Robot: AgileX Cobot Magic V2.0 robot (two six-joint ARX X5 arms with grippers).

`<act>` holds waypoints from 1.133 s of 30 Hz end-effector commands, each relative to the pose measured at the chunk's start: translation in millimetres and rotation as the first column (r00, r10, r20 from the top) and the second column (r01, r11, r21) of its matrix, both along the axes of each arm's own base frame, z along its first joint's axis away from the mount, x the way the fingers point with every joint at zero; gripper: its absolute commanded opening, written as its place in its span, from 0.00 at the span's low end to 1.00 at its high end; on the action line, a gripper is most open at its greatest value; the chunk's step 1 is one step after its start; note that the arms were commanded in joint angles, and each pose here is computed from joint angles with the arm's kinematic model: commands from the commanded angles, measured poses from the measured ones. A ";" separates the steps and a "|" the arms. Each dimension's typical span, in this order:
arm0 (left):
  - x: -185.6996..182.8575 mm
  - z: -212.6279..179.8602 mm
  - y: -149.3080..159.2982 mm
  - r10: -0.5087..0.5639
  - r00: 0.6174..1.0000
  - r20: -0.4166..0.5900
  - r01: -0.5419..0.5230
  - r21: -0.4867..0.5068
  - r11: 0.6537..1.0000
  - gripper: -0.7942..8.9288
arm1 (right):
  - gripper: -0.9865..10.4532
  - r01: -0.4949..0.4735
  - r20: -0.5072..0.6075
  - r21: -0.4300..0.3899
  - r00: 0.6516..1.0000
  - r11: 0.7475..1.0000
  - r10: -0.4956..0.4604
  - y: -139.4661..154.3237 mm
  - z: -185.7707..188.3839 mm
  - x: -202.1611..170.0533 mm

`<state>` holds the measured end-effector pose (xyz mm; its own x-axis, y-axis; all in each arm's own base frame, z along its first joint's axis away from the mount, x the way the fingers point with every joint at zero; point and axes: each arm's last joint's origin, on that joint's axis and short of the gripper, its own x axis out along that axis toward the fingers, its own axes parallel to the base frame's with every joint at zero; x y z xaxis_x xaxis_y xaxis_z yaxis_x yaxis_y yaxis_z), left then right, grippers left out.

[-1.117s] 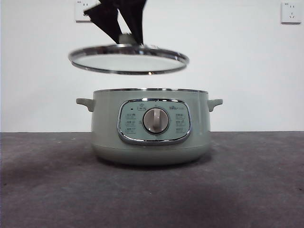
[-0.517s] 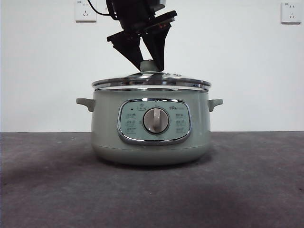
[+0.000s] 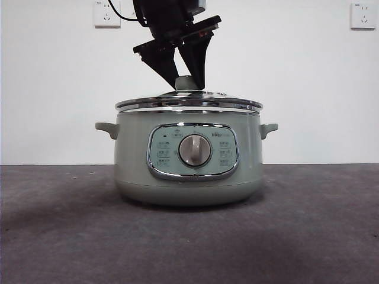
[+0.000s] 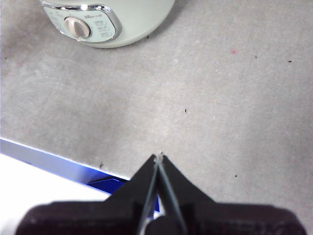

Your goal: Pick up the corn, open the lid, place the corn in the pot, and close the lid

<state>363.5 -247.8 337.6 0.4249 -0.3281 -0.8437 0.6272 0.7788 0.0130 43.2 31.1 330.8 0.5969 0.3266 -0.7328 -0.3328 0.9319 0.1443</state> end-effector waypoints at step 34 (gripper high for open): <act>15.3 -22.2 0.5 -0.005 1.000 -0.024 0.006 0.042 0.999 0.51 | 0.08 0.005 -0.004 0.007 1.000 1.000 -0.005 0.2 -1.5 0.1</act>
